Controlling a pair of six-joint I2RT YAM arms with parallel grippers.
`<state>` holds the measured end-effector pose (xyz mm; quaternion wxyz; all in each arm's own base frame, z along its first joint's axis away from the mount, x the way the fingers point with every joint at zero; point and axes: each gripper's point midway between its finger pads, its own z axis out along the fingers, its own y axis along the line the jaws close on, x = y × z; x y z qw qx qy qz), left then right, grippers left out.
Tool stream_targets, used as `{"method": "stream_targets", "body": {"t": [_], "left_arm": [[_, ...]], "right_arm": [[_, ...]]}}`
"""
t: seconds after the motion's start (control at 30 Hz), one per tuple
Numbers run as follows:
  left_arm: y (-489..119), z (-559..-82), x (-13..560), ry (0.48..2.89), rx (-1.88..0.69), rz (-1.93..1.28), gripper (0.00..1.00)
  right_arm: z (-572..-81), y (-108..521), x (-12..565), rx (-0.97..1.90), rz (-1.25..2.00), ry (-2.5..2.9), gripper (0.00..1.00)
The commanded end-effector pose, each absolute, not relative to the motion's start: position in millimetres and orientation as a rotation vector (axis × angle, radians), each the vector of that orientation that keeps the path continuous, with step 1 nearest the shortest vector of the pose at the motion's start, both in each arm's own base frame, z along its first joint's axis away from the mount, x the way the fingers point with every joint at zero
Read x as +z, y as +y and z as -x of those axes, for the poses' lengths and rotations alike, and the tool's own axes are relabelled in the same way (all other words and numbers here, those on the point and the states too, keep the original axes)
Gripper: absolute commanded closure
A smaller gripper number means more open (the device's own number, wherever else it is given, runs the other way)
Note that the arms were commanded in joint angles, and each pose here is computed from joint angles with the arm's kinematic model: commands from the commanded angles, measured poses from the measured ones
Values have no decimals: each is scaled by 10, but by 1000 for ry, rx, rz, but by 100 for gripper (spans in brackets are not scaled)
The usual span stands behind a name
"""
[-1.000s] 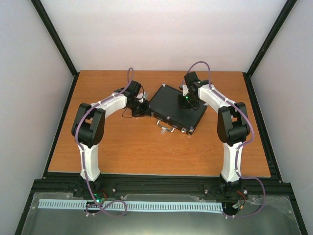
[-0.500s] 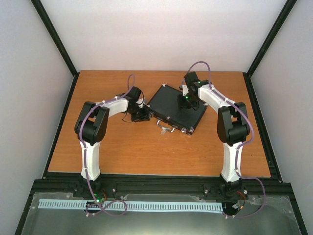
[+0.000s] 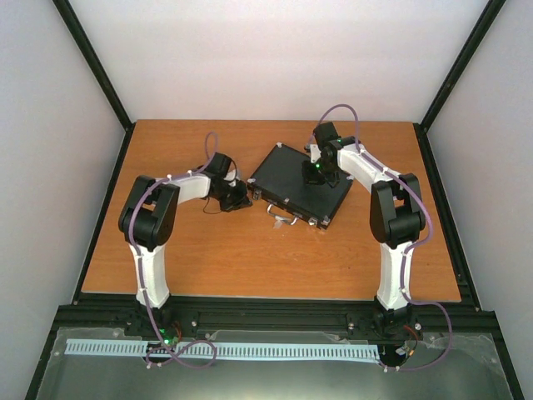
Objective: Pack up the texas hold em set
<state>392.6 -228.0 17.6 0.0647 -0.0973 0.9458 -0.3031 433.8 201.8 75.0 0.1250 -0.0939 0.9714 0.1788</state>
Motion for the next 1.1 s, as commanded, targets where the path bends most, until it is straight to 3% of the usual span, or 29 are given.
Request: {"method": "stream_targets", "body": {"t": [0.0,0.4,0.77,1.07], "left_arm": [[-2007,-3996,71,2786,-1009,556,99],[-2167,-4263,193,2739,-1190,572,99],[-2187,-4006,101,2802,-1253,585,99],[-2285,-4006,467,2756,-1352,415,99]], "right_arm": [[-3897,1883,4,437,264,3086,97],[-3909,1891,-22,438,259,3095,97],[-3892,1880,-97,429,257,3113,97],[-3877,1876,-145,427,249,3125,97]]}}
